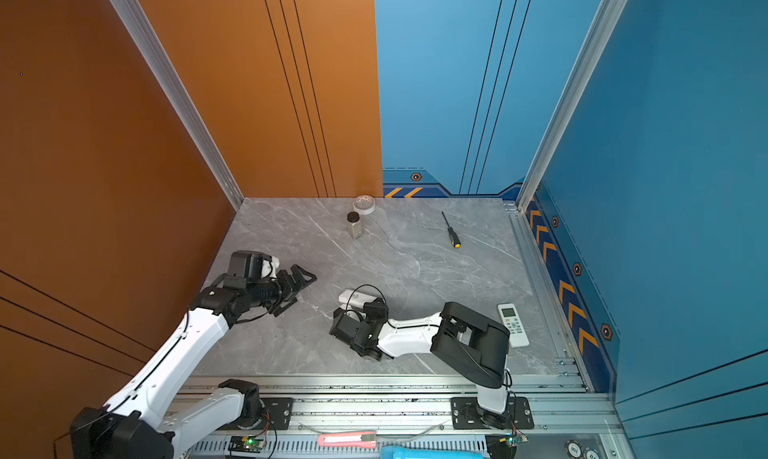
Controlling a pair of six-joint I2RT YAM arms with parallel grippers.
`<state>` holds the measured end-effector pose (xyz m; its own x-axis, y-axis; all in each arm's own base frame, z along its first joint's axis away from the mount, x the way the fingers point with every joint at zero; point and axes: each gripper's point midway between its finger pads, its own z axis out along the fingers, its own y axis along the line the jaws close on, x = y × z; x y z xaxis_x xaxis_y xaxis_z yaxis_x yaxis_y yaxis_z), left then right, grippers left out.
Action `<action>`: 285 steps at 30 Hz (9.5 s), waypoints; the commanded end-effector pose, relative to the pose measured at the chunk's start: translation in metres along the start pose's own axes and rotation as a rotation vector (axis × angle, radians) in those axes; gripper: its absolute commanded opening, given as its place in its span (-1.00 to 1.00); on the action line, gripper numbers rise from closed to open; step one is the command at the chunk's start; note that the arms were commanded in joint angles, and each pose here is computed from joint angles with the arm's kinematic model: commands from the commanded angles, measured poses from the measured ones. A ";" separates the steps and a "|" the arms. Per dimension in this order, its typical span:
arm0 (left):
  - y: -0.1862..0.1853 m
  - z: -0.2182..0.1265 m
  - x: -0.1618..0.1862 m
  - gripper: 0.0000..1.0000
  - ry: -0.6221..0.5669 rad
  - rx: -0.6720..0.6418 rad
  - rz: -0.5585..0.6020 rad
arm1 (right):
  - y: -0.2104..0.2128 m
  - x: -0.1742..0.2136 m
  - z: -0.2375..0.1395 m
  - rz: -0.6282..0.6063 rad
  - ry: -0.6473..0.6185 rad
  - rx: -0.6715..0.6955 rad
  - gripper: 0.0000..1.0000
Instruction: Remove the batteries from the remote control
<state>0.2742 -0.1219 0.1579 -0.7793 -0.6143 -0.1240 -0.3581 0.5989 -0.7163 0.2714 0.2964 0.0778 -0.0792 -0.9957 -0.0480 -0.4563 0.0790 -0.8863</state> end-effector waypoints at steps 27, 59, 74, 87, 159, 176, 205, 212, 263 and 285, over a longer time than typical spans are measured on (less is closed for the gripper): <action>-0.054 0.062 0.017 0.10 0.003 0.359 -0.317 | -0.071 -0.038 -0.030 0.180 -0.100 0.210 -1.00; -0.072 0.039 -0.068 -1.00 -0.374 0.477 0.011 | -0.161 -0.052 -0.071 1.731 -0.286 -1.082 0.88; -0.074 0.056 -0.068 -1.00 -0.365 0.486 0.087 | -0.113 -0.093 0.002 2.047 -0.252 -1.474 0.17; -0.084 0.060 -0.065 -1.00 -0.339 0.533 0.089 | -0.087 -0.102 0.019 2.066 -0.183 -1.477 -0.03; -0.072 0.072 -0.057 -1.00 -0.329 0.496 0.120 | -0.082 -0.052 0.025 2.149 -0.191 -1.283 -0.22; -0.064 0.077 -0.043 -1.00 -0.296 0.388 0.208 | -0.084 -0.059 0.016 2.147 -0.242 -1.337 -0.64; -0.035 0.112 -0.015 -1.00 -0.231 0.334 0.205 | -0.083 0.133 0.047 1.962 0.395 -0.767 0.34; -0.007 0.115 -0.003 -0.96 -0.304 0.250 0.137 | -0.091 0.160 0.044 1.955 0.423 -0.768 0.42; -0.010 -0.030 -0.011 0.96 -0.332 -0.313 0.106 | -0.087 0.263 0.281 1.281 0.639 -0.669 -0.24; -0.208 0.046 -0.052 0.89 -0.122 0.373 -0.257 | -0.188 0.155 0.055 0.688 0.125 -0.301 -1.00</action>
<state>0.4039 -0.2120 0.2406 -0.5822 -0.8108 -0.0605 -0.3784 0.3361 -0.8625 0.4055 0.1231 0.2147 -0.5862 -0.5861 -0.5593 -0.4551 0.8094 -0.3712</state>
